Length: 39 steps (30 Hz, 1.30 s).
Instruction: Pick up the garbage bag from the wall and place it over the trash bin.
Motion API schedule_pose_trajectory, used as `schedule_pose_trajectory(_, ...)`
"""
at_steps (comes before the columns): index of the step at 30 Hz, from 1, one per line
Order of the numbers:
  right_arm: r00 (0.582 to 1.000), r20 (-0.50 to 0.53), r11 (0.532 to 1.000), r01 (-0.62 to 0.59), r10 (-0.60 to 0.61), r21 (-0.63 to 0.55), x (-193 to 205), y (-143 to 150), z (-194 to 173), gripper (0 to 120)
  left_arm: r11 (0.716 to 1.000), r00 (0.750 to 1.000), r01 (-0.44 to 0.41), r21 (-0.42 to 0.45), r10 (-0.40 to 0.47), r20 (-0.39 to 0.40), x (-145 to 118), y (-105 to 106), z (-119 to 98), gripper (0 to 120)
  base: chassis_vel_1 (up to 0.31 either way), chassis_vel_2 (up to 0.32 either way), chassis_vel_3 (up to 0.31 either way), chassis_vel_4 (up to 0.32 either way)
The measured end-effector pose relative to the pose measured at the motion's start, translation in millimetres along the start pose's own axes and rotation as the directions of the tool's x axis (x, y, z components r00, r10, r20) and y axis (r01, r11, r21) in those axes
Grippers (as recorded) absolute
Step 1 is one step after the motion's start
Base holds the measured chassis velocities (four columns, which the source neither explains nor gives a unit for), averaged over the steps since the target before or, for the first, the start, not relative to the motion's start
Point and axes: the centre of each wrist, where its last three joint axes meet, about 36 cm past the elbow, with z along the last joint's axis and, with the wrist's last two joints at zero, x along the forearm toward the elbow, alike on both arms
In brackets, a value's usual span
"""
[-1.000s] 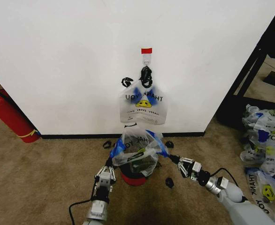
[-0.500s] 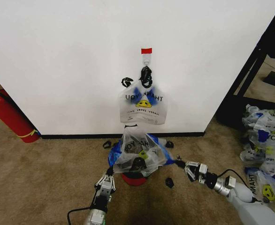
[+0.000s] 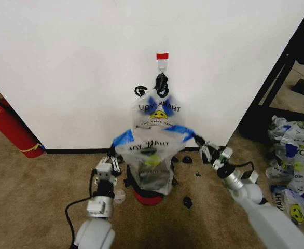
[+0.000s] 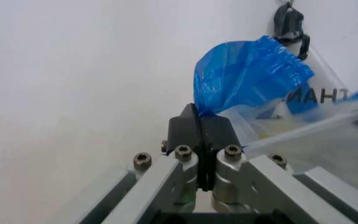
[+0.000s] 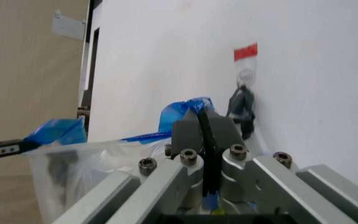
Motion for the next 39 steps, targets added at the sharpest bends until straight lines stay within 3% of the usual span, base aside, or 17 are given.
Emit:
schedule_pose_trajectory(12,0.999,0.006,0.999,-0.044,0.044,0.018,-5.7,-0.2,28.8,0,1.000,0.998,0.020,0.015,-0.021,0.062,-16.2,5.3,-4.3,0,0.000,0.000,0.000,0.000)
schedule_pose_trajectory(22,0.999,0.017,0.999,-0.040,0.040,0.032,-12.1,-2.0,29.3,0,0.999,0.996,0.030,0.019,-0.032,0.089,-22.0,13.6,-12.4,0,0.000,0.000,0.000,0.000)
schedule_pose_trajectory(39,0.995,-0.089,0.995,-0.025,0.034,0.093,36.1,10.5,82.6,0,0.999,0.996,0.035,0.029,-0.037,0.077,-23.1,6.6,18.5,0,0.000,0.000,0.000,0.000)
